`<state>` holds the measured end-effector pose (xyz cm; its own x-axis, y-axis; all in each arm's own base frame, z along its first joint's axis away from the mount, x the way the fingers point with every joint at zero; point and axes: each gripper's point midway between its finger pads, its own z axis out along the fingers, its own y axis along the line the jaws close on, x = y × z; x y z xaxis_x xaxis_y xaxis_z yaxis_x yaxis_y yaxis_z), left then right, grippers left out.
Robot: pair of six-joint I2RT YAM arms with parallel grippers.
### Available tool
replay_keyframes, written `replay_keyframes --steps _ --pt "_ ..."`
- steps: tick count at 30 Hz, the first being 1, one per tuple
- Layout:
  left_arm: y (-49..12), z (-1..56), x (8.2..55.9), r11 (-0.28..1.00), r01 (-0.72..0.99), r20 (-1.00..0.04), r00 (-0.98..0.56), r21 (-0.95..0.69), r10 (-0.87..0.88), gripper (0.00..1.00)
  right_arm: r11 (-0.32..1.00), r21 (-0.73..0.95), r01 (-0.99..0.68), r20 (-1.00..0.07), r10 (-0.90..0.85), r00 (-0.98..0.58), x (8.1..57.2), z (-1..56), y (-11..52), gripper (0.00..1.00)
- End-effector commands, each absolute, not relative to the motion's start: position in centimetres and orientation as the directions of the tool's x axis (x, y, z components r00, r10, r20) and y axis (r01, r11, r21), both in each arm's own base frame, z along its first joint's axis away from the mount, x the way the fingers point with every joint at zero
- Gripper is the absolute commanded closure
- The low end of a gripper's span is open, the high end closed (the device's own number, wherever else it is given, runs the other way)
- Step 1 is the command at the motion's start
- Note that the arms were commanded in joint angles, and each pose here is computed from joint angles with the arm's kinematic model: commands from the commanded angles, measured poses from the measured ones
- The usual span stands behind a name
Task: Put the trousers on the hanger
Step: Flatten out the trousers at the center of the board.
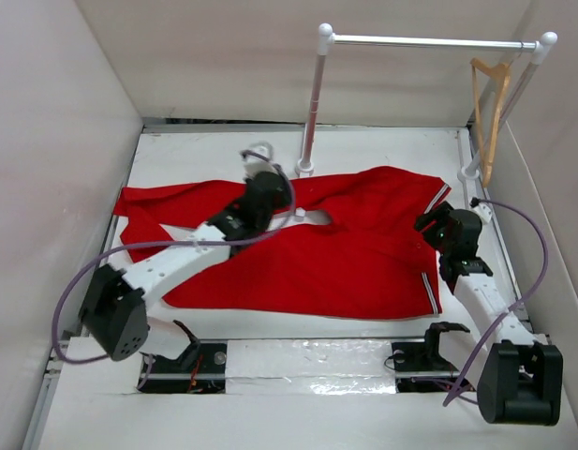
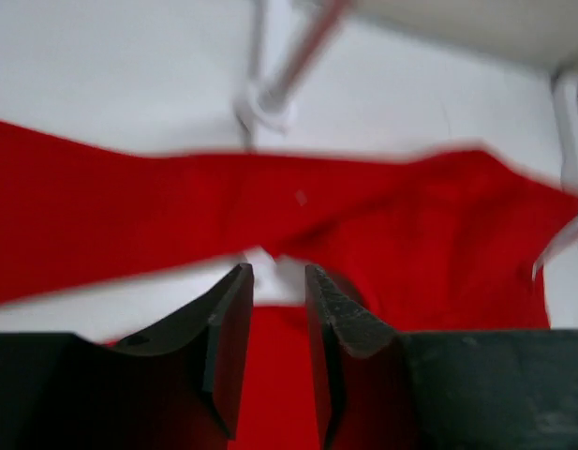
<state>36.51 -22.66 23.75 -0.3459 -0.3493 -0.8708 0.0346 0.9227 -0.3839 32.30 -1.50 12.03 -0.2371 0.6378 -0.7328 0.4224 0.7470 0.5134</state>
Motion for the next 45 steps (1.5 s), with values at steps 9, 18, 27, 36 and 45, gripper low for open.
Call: replay_keyframes --steps 9,18,27,36,45 --pt "-35.7 11.0 23.5 0.859 0.456 -0.804 -0.588 -0.233 0.094 0.32 0.682 0.519 0.515 -0.585 0.723 -0.367 30.0 6.7 -2.3 0.25" --pt "-37.3 4.5 18.0 0.786 0.594 -0.732 -0.611 -0.173 0.300 0.38 0.683 0.458 0.569 -0.506 0.727 -0.464 29.8 3.3 -2.1 0.26" --pt "-39.5 0.8 13.5 0.702 0.675 -0.680 -0.626 -0.227 0.382 1.00 0.681 0.442 0.584 -0.526 0.724 -0.447 30.2 4.8 -3.5 1.00" --pt "-47.6 3.8 6.6 0.445 0.815 -0.680 -0.565 -0.372 0.467 1.00 0.604 0.404 0.687 -0.719 0.674 -0.171 28.0 12.0 -9.5 1.00" --pt "-44.5 9.7 13.3 0.639 0.702 -0.763 -0.587 -0.314 0.269 0.54 0.667 0.448 0.595 -0.750 0.643 -0.157 27.8 14.5 -8.3 0.26"
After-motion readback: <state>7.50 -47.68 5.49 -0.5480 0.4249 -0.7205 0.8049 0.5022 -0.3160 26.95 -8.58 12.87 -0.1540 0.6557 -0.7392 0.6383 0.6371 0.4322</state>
